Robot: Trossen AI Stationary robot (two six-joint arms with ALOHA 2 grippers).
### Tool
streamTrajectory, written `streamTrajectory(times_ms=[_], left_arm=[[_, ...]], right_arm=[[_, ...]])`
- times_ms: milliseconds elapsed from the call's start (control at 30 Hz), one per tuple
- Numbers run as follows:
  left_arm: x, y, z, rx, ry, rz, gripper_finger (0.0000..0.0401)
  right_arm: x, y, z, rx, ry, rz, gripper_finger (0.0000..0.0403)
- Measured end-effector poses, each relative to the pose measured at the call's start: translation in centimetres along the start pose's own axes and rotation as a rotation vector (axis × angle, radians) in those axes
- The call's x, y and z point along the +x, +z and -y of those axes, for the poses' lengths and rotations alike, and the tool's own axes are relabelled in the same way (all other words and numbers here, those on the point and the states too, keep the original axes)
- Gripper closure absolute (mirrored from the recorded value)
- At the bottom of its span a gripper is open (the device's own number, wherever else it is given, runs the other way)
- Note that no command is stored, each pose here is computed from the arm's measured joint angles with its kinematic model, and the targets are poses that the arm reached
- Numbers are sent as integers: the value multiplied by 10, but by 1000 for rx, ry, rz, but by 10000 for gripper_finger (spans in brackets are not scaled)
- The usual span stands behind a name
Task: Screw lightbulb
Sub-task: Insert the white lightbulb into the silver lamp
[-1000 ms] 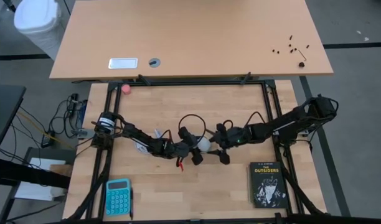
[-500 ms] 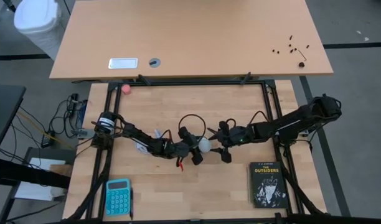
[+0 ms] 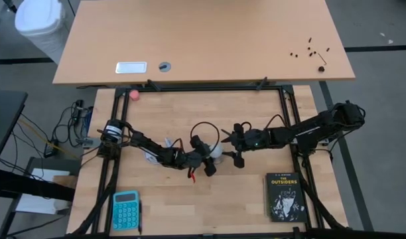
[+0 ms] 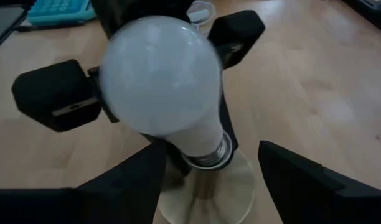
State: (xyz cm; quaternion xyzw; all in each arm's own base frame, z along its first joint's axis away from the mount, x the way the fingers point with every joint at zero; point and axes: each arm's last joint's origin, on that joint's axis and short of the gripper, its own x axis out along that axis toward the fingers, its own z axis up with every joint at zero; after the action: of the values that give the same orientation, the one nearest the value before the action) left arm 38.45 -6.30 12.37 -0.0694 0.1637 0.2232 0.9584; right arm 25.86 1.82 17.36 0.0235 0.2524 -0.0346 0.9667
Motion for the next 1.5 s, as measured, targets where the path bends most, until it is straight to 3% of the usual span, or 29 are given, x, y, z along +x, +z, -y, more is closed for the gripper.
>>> streamTrajectory(times_ms=[233, 700, 867, 1100, 1500], left_arm=[[0, 0, 1, 25, -16, -3, 201], [-6, 3, 5, 84, -43, 1, 103], [-13, 4, 11, 99, -51, -9, 101], [-36, 15, 15, 164, 46, -30, 103], [-42, 24, 19, 192, 14, -32, 103]], right_arm=[[1, -3, 6, 5, 3, -38, 141], [1, -4, 5, 6, 19, -48, 146], [0, -5, 5, 5, 18, -62, 146], [-3, -4, 5, 5, 19, -60, 146], [-3, -1, -4, 18, 82, -33, 149]])
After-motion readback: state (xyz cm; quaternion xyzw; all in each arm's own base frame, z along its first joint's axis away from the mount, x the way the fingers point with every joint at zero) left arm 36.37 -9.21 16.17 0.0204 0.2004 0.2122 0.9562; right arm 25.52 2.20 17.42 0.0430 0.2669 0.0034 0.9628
